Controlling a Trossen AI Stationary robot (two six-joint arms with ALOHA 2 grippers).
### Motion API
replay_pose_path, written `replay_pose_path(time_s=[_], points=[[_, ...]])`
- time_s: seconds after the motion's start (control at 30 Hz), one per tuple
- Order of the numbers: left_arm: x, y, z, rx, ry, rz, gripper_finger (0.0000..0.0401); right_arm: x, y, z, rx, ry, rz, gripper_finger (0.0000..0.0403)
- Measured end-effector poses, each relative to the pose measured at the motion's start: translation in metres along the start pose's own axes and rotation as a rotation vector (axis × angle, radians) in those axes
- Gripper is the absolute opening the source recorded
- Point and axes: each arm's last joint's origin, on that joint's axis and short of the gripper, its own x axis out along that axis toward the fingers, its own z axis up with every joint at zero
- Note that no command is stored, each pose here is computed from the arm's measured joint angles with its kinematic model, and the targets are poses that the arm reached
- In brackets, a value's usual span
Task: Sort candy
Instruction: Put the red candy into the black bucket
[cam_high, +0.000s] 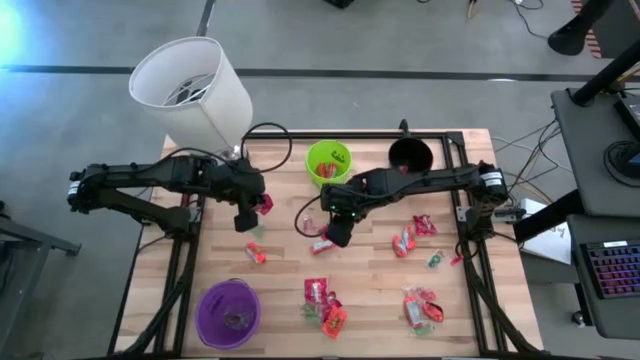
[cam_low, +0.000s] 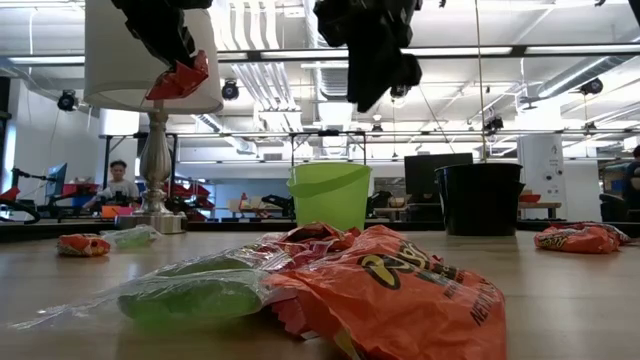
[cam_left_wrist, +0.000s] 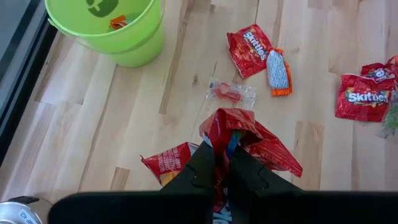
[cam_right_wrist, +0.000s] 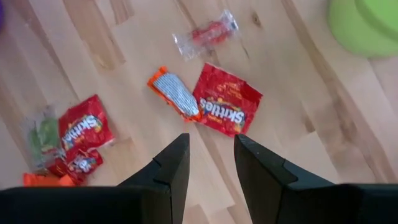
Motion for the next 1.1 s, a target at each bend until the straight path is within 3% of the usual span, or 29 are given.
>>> replay_pose_path(time_s=[0.23, 0.5, 0.63, 0.83, 1.1], points=[[0.000, 0.000, 0.000, 0.000, 0.000, 0.000, 0.0000, 0.013, -0.001, -0.010, -0.004, 0.060, -0.006, 0.0118], [0.000, 0.000, 0.000, 0.000, 0.000, -0.001, 0.0000, 0.021, 0.004, -0.007, -0.085, 0.005, 0.050, 0.0123], [0.000, 0.000, 0.000, 0.000, -0.001, -0.001, 0.0000, 0.031, 0.012, -0.011, -0.125, -0.002, 0.165, 0.0138], [0.000, 0.000, 0.001, -0.001, -0.007, -0.001, 0.0000, 0.035, 0.013, -0.010, -0.179, -0.027, 0.180, 0.0178], [-0.001, -0.002, 0.016, -0.046, -0.162, -0.020, 0.0000, 0.032, 0.004, 0.015, -0.237, -0.279, 0.076, 0.0198]])
